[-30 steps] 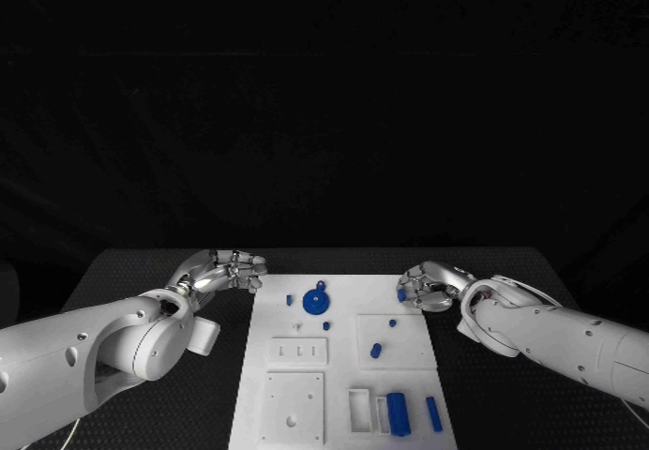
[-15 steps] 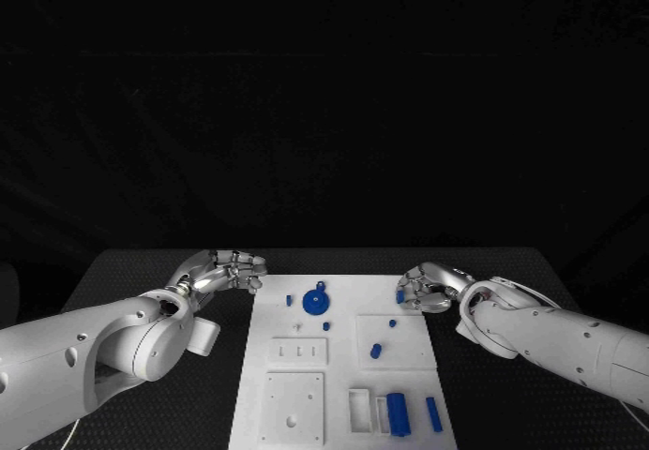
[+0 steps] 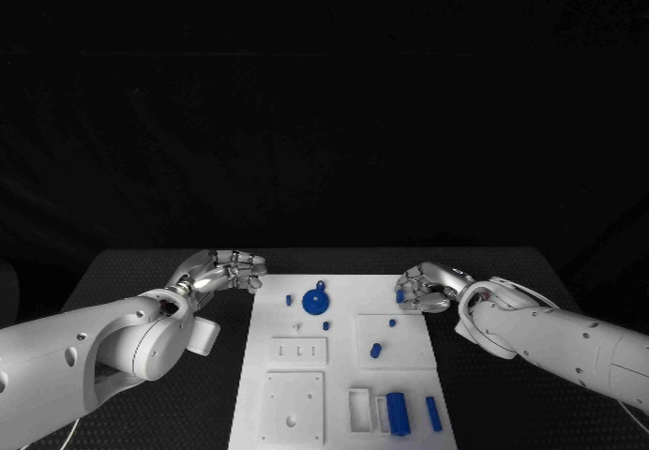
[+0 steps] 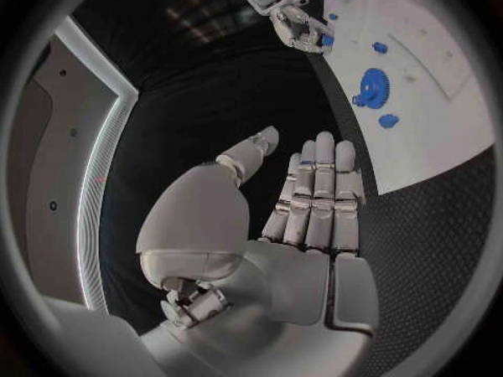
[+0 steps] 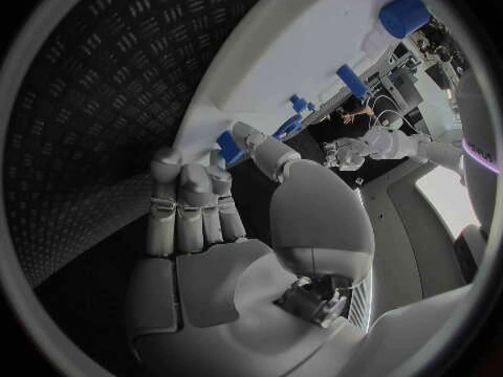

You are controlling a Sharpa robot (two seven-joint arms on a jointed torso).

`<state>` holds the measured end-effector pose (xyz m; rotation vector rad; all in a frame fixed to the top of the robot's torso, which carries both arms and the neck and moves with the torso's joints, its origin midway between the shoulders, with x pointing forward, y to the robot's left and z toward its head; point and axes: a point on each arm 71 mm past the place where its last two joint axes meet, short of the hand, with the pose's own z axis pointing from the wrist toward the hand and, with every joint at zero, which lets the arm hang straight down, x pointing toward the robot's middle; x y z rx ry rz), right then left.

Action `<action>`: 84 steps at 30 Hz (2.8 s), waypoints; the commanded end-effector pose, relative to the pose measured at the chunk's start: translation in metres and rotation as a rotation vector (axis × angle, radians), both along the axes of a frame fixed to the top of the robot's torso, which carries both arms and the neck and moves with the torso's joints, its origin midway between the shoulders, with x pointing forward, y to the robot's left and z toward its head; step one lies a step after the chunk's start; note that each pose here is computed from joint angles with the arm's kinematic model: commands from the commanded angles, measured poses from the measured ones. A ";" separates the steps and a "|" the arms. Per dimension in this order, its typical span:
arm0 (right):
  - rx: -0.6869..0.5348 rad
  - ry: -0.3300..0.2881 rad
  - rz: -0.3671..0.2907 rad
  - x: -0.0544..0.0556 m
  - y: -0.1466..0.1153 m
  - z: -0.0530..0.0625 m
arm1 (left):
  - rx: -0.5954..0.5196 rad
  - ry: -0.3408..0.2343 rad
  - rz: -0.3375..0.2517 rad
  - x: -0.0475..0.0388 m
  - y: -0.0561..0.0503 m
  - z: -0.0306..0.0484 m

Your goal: Assemble the parts on the task board

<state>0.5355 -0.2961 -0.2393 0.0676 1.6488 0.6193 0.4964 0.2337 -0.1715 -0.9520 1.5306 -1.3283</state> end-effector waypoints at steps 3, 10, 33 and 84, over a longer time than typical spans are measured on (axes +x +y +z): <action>-0.012 0.011 0.001 -0.001 0.001 -0.004 | -0.005 -0.004 -0.017 -0.0007 -0.002 0.0009; -0.011 0.011 -0.003 -0.002 0.002 -0.005 | -0.004 -0.005 -0.015 -0.0009 -0.001 0.0009; -0.043 -0.007 -0.004 -0.002 0.004 -0.007 | -0.004 -0.002 -0.018 -0.0013 -0.001 0.0008; -0.248 -0.162 0.246 -0.023 0.175 0.090 | 0.405 0.209 -0.253 0.0176 -0.062 0.0126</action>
